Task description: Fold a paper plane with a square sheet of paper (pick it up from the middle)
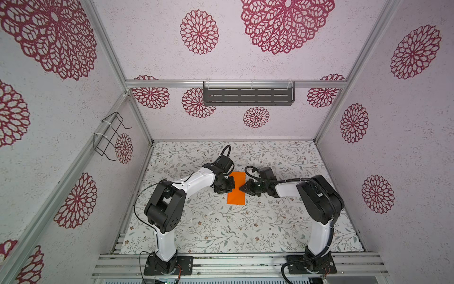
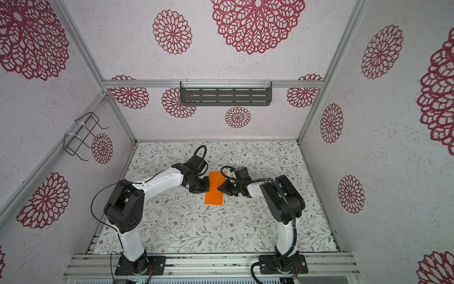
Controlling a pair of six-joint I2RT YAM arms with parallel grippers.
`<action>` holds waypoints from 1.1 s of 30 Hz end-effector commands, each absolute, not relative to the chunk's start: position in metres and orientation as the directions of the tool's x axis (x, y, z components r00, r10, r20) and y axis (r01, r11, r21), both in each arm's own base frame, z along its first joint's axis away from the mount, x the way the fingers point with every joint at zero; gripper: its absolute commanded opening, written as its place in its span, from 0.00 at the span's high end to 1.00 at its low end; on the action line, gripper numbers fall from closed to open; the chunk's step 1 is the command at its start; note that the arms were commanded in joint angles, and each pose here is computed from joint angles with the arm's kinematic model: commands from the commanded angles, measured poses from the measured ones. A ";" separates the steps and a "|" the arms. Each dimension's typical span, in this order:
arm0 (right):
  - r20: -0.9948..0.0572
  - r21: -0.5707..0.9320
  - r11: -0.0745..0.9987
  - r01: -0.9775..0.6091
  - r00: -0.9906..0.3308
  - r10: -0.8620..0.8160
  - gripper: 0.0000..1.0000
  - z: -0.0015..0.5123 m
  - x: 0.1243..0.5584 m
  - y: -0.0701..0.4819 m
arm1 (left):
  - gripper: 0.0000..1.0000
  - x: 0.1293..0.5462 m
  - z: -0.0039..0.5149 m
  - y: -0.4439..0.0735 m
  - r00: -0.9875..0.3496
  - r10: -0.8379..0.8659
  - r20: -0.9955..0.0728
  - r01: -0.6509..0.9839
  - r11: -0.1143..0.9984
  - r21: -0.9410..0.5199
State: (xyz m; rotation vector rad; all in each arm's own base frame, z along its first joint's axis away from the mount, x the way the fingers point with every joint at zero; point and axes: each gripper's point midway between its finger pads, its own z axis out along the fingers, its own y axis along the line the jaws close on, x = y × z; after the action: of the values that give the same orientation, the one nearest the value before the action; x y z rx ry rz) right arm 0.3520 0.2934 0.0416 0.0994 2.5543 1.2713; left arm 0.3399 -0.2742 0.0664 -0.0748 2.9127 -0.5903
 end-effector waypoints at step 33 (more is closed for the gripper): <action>-0.170 0.919 0.390 -0.064 -0.955 0.244 0.75 0.065 0.359 0.326 | 0.91 0.359 0.026 -0.259 -0.981 -0.170 -0.092 -0.122 0.915 -0.384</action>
State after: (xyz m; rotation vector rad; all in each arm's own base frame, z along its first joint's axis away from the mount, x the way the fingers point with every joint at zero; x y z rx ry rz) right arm 0.3549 0.3119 0.0456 0.2369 2.4511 1.5154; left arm 0.3595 -0.2639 0.0304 -0.2105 2.9492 -0.5961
